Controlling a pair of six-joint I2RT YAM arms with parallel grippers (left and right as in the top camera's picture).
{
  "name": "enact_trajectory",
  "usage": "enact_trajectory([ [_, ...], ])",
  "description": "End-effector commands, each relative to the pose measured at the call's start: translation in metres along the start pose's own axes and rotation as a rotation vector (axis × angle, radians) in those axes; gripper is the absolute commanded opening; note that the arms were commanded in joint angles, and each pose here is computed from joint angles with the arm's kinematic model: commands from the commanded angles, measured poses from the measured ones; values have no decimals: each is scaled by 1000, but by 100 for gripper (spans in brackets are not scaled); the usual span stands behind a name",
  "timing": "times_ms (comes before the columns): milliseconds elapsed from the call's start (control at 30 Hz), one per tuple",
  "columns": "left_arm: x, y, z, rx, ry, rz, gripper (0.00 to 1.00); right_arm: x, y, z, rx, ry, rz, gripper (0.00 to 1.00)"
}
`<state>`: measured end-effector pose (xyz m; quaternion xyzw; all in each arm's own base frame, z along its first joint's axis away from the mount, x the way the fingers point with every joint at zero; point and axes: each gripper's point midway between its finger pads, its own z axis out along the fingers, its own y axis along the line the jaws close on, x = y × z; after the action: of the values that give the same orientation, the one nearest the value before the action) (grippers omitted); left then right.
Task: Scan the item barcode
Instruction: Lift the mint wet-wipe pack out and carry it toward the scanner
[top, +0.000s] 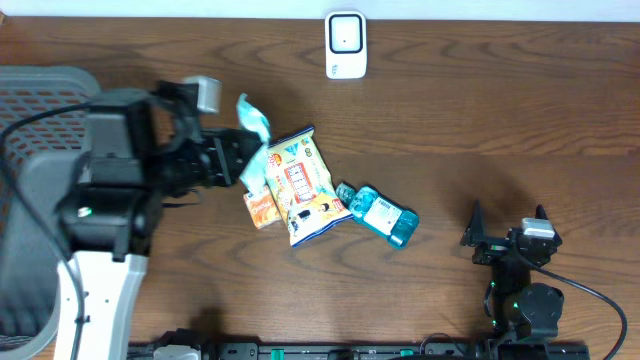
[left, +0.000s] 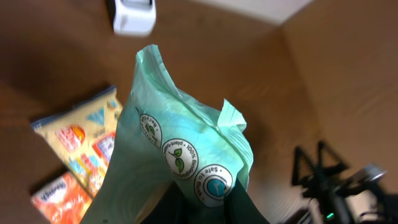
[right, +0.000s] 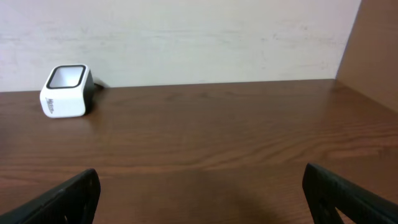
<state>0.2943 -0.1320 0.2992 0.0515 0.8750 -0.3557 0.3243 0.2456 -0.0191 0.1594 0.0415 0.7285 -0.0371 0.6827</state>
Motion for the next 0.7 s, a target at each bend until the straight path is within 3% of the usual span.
enact_trajectory([
  [0,24,19,33,-100,103,41,7,0,-4,0,18,-2,-14,99],
  [333,74,11,122,-72,333,113,7,0,-4,0,18,-2,-14,99],
  [667,78,-29,201,32,267,185,8,0,-4,0,18,-2,-14,99],
])
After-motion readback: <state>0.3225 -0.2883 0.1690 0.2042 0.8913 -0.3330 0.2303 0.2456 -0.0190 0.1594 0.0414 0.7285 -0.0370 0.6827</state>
